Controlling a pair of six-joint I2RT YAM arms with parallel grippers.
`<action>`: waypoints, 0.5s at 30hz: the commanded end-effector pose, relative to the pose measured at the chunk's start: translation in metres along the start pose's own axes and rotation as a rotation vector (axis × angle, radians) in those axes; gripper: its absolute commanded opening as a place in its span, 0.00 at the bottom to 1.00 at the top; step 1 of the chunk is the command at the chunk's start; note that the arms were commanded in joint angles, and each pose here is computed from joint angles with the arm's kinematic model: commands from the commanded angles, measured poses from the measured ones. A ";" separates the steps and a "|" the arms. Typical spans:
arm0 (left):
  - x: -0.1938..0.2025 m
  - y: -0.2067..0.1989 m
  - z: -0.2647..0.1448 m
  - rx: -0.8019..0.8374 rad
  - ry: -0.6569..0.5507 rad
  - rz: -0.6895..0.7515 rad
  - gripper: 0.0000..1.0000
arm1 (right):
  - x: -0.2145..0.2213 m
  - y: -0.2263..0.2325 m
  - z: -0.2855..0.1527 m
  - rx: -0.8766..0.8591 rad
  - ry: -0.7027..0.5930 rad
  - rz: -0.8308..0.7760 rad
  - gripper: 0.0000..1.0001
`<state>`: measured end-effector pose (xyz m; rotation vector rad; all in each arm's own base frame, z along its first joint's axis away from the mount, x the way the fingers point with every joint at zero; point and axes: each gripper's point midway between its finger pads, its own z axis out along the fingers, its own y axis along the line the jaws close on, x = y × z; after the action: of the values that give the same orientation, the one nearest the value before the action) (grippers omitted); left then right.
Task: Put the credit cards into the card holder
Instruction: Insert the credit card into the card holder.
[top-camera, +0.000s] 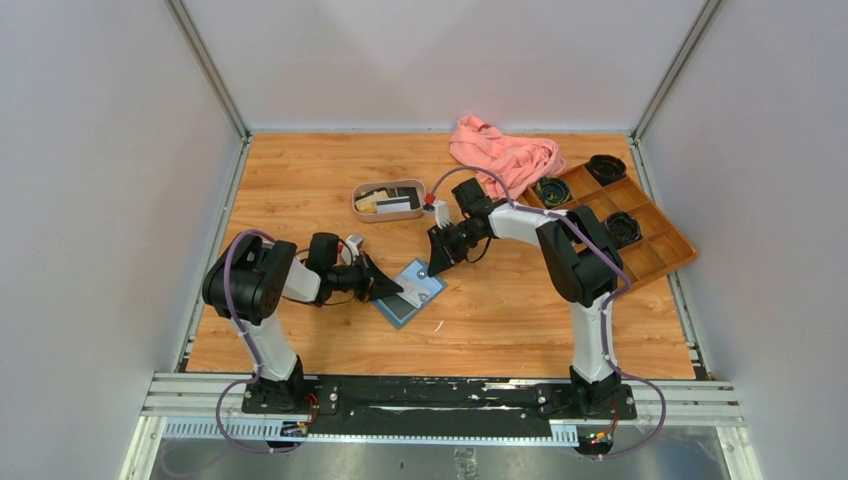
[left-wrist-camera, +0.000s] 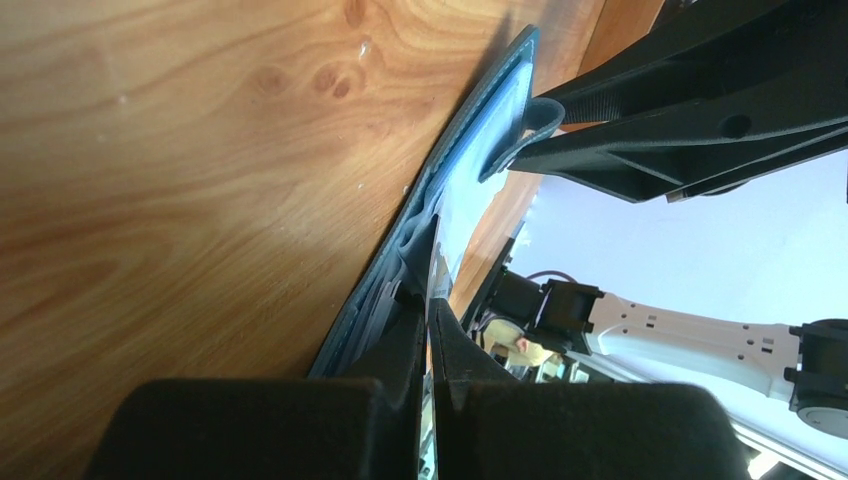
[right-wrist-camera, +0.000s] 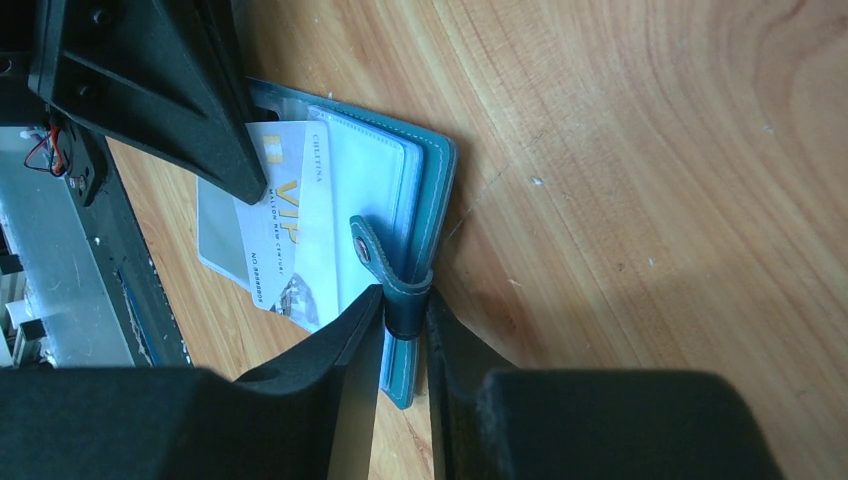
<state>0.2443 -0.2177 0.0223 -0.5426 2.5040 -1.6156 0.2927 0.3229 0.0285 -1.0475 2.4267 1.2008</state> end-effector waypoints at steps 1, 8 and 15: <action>0.006 0.014 0.001 -0.064 0.026 -0.030 0.00 | 0.031 -0.007 0.018 0.034 0.107 0.024 0.26; -0.001 0.019 0.004 -0.090 -0.009 -0.036 0.00 | 0.030 -0.001 0.017 0.011 0.103 0.019 0.26; -0.011 0.017 0.007 -0.101 -0.045 -0.027 0.00 | 0.030 0.003 0.017 -0.007 0.103 0.018 0.28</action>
<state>0.2488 -0.2176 0.0206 -0.5515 2.5234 -1.5898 0.2914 0.3248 0.0296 -1.0580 2.4223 1.2037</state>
